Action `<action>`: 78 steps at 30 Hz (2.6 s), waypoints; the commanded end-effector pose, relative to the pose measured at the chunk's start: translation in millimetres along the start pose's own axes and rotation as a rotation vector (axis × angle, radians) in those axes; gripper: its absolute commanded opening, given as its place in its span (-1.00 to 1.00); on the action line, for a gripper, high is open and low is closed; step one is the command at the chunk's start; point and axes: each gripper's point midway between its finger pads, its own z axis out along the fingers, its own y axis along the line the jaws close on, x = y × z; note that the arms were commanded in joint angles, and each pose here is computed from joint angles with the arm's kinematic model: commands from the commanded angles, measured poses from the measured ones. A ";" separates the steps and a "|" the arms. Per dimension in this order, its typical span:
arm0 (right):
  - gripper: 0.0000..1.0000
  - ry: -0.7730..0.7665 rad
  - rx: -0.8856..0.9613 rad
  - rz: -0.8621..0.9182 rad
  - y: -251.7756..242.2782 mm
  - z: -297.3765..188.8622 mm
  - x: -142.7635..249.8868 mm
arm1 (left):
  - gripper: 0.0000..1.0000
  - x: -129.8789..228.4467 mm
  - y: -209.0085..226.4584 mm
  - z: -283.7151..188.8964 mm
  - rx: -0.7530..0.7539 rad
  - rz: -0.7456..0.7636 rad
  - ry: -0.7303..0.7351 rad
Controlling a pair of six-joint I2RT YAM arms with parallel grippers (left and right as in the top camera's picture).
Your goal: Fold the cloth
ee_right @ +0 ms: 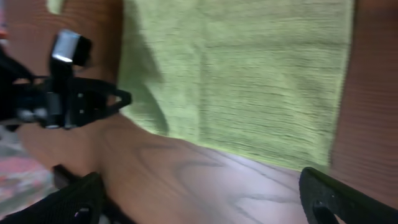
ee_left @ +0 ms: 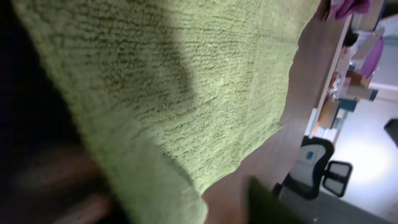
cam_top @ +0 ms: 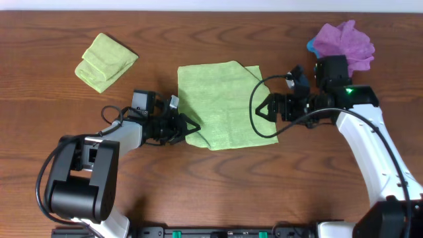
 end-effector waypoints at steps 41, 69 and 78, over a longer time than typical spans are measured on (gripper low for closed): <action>0.78 -0.022 0.074 0.272 -79.5 102.7 73.9 | -0.89 -7.0 -22.7 -31.2 0.198 -0.037 0.019; -0.97 -0.323 -0.006 0.075 -19.8 34.0 9.1 | -0.88 -31.3 -67.7 -54.2 0.332 0.048 -0.004; -0.97 -0.213 0.083 0.084 -29.8 23.6 50.9 | -0.89 -18.0 -71.4 -70.0 0.397 0.064 0.039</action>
